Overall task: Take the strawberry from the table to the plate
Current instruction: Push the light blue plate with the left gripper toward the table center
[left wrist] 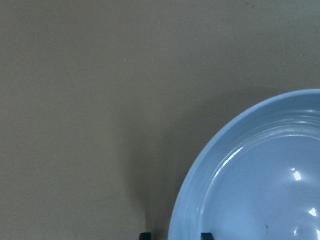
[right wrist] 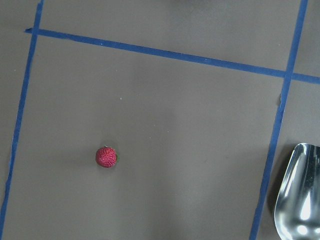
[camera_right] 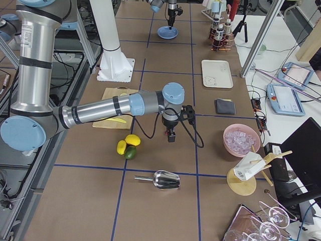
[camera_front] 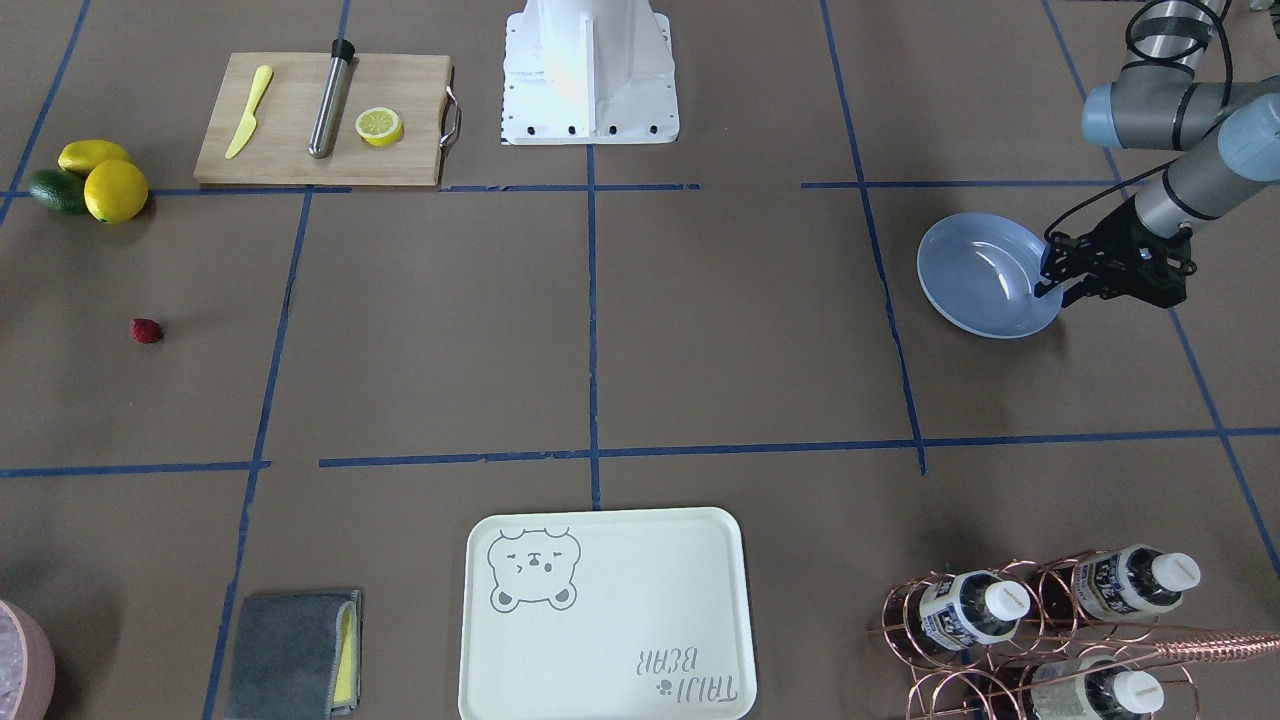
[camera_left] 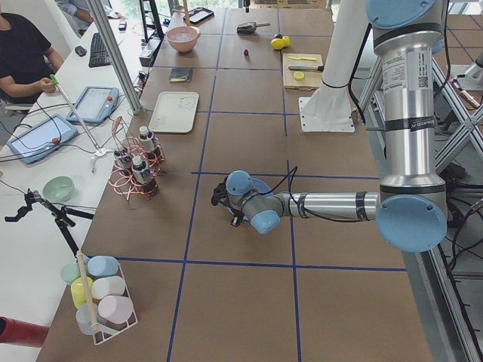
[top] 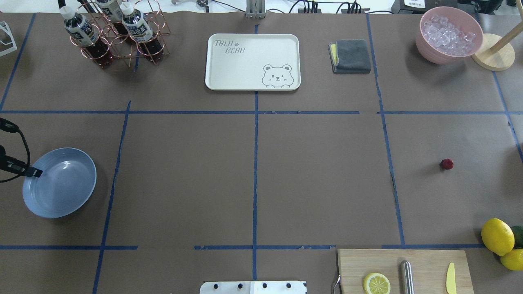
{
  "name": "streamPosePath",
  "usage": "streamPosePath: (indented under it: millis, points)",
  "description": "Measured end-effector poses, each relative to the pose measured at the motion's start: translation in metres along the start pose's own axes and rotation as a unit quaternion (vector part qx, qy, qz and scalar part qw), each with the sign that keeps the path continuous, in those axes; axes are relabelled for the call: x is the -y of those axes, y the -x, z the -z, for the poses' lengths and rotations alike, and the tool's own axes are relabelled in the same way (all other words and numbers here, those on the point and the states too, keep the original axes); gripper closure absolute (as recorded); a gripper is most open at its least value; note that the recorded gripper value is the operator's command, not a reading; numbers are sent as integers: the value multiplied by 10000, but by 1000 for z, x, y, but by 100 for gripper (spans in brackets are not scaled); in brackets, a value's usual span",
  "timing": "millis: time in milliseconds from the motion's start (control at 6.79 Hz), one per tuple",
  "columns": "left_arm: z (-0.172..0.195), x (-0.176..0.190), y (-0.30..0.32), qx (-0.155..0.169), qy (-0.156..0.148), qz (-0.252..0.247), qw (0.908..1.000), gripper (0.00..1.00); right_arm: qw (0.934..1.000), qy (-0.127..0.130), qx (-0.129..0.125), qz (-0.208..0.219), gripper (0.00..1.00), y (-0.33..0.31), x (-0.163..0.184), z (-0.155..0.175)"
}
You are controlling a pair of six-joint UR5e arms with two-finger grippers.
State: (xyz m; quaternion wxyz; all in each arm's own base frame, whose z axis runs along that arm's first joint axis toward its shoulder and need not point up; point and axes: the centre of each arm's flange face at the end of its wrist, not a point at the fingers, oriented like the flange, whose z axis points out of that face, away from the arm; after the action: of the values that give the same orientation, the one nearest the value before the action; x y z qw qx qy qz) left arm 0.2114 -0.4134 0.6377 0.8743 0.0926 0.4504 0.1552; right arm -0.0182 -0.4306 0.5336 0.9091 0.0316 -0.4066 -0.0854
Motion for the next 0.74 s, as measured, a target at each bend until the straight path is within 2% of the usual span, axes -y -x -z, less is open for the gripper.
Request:
streamPosePath:
  millis: [295,589,736]
  points:
    - [15,28,-34,-223,-279,415,9985,100,10000,-9,4,9,0,1,0,1]
    - [25,96,-107,-763,-525,873,9919,100,10000,-22,8,19,0,3,0,2]
    - [17,127,-165,-1114,-453,1105,9866,100,10000,-21,6,20,0,3,0,2]
